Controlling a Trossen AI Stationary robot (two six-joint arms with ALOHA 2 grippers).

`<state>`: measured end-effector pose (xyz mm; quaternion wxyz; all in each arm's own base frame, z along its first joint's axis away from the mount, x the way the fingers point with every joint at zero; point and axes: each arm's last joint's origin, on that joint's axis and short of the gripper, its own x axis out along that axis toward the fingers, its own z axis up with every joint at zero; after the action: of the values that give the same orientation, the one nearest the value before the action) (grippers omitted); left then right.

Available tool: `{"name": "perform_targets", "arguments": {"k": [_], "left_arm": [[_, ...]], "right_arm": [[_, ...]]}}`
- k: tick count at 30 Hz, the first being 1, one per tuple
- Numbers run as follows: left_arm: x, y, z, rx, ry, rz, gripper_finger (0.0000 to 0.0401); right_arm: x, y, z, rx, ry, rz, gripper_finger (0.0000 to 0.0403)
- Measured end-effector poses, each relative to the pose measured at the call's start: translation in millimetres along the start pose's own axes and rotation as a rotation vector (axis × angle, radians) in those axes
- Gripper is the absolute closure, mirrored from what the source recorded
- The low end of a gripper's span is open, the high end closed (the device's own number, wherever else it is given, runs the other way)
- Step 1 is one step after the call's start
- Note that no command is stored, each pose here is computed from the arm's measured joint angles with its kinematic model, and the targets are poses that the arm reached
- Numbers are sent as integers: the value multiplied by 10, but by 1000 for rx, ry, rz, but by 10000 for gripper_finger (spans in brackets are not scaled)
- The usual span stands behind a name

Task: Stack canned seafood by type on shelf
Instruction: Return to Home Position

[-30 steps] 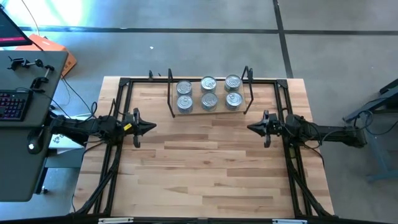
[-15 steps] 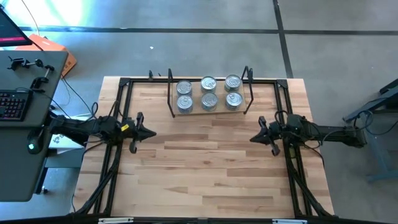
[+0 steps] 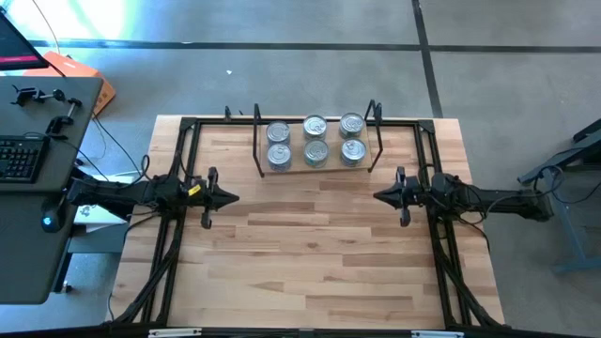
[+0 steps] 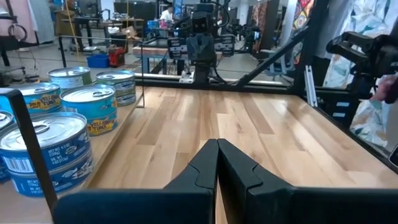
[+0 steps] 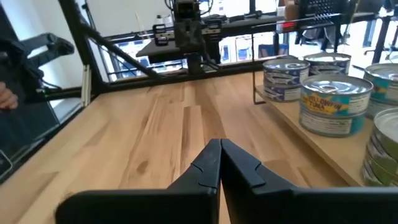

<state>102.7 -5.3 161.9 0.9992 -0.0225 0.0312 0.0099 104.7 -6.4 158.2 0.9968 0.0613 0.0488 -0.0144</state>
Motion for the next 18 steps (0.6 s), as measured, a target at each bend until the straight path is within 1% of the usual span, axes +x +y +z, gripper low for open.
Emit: {"name": "perform_targets", "arguments": {"k": [3, 18], "left_arm": [[3, 0, -4, 1, 4, 0, 400], [3, -1, -4, 2, 5, 0, 400]], "right_arm": [[0, 0, 0, -20, 0, 0, 403], [0, 0, -1, -20, 1, -1, 403]]}}
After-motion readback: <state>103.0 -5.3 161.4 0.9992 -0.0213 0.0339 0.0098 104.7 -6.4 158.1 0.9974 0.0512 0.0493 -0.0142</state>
